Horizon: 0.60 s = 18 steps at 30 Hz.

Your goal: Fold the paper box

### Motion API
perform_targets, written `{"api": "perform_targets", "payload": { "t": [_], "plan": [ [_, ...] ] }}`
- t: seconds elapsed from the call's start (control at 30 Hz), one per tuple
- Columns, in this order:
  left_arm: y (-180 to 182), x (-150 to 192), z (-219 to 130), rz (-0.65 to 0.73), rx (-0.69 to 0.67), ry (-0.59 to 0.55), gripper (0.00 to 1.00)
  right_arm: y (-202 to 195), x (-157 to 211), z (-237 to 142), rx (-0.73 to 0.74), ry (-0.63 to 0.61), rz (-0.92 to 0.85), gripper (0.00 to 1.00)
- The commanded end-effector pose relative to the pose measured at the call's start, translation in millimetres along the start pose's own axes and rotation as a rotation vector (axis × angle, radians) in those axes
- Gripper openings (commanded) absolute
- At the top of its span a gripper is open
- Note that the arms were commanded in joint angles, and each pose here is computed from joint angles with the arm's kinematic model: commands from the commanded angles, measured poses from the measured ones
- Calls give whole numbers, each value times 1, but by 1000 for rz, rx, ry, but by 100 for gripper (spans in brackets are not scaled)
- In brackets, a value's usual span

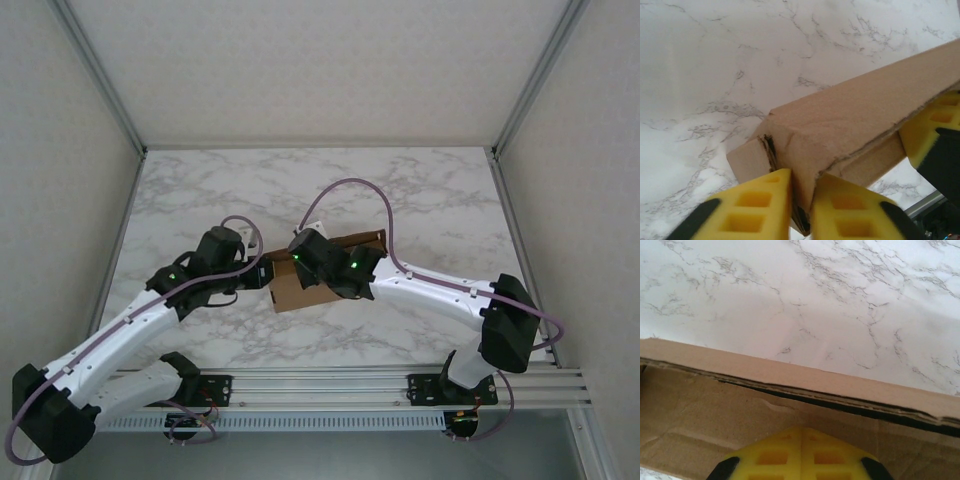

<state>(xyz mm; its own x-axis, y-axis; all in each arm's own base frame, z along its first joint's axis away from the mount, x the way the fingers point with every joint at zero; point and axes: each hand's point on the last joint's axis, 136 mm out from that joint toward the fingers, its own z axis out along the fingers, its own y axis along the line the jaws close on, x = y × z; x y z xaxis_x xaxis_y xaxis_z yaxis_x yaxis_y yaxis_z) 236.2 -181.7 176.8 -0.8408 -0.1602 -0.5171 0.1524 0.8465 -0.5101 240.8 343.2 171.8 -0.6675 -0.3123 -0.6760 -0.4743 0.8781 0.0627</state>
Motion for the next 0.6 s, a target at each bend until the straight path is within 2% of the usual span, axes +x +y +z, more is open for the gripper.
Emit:
{"api": "perform_targets", "payload": {
  "t": [0.0,0.1,0.17,0.33,0.43,0.57],
  "plan": [
    [2,22,-5,-11,1,65,34,-4,29,11,32,63,-13,0],
    [-8,3,-22,18,17,-12,43,-4,28,7,29,42,-9,0],
    [-15,-10,-34,33,30,-63,44,-6,26,4,32,27,-4,0],
    [-37,-32,-57,102,84,-134,44,-8,24,-1,25,5,2,0],
    [-40,-49,-66,128,66,-203,41,-8,26,-1,24,6,3,0],
    [-35,-75,-67,127,-7,-296,42,-7,27,0,18,8,13,0]
  ]
}}
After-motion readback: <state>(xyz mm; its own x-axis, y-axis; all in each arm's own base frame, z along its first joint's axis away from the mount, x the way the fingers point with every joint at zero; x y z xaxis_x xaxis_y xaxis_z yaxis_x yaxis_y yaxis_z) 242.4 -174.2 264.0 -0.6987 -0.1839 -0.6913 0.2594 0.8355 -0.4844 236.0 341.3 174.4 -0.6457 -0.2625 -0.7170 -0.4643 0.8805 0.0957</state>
